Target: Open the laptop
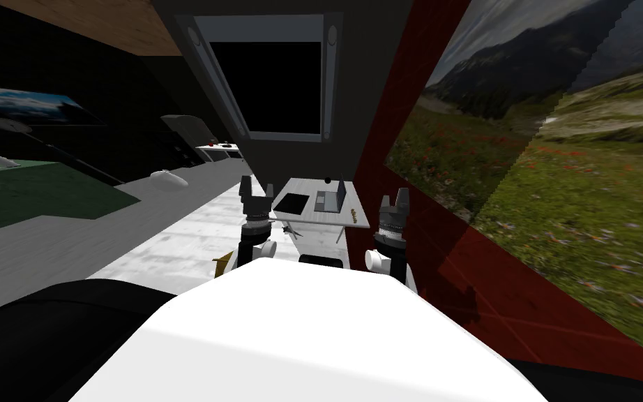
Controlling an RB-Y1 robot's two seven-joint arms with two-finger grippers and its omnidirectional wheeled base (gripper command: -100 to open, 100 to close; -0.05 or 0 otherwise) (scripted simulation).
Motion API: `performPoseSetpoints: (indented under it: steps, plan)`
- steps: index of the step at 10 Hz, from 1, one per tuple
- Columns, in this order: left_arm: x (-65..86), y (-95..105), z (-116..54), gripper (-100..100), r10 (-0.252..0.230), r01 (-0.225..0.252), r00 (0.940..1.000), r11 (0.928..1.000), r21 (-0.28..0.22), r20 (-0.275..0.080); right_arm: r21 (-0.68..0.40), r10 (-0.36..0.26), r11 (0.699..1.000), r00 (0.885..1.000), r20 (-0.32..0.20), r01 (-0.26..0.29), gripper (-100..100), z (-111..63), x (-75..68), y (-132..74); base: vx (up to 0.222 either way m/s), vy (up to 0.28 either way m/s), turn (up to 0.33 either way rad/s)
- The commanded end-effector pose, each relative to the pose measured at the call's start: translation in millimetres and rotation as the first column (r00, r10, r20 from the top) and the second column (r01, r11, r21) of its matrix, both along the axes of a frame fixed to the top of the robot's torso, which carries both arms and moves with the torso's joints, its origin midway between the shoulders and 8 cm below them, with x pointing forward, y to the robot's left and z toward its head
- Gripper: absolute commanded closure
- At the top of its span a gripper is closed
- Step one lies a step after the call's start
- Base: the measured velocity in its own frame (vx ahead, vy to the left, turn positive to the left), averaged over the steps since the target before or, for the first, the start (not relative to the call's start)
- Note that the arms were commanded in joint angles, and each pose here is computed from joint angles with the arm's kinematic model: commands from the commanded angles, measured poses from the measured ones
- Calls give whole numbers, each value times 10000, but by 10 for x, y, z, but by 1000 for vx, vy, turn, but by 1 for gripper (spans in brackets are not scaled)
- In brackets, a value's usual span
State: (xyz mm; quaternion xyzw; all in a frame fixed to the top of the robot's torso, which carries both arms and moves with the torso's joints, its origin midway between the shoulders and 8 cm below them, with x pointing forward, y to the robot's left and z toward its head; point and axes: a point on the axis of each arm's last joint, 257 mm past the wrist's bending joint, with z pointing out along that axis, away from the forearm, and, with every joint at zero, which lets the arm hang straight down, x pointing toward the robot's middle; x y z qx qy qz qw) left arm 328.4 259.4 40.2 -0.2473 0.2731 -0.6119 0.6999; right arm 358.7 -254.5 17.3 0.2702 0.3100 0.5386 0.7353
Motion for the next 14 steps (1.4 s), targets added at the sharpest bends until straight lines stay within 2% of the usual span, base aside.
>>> performPoseSetpoints:
  steps: [1,9,10,14]
  plan:
    - [0,0,0,0,0,0,10000,10000,0,0,0,0,10000,10000,0,0,0,0,0,0,0,0,0]
    - [-1,0,1,0,0,0,10000,10000,1,4,-1,0,10000,10000,5,0,0,2,-1,0,0,0,0]
    - [-1,0,2,0,0,0,10000,10000,1,4,-570,65,9983,9999,-153,-73,-100,-33,10,28,11,10,23]
    - [0,0,-1,0,0,0,10000,10000,-1,-3,-2436,-250,9698,9972,-711,70,-100,-188,61,30,12,32,41]
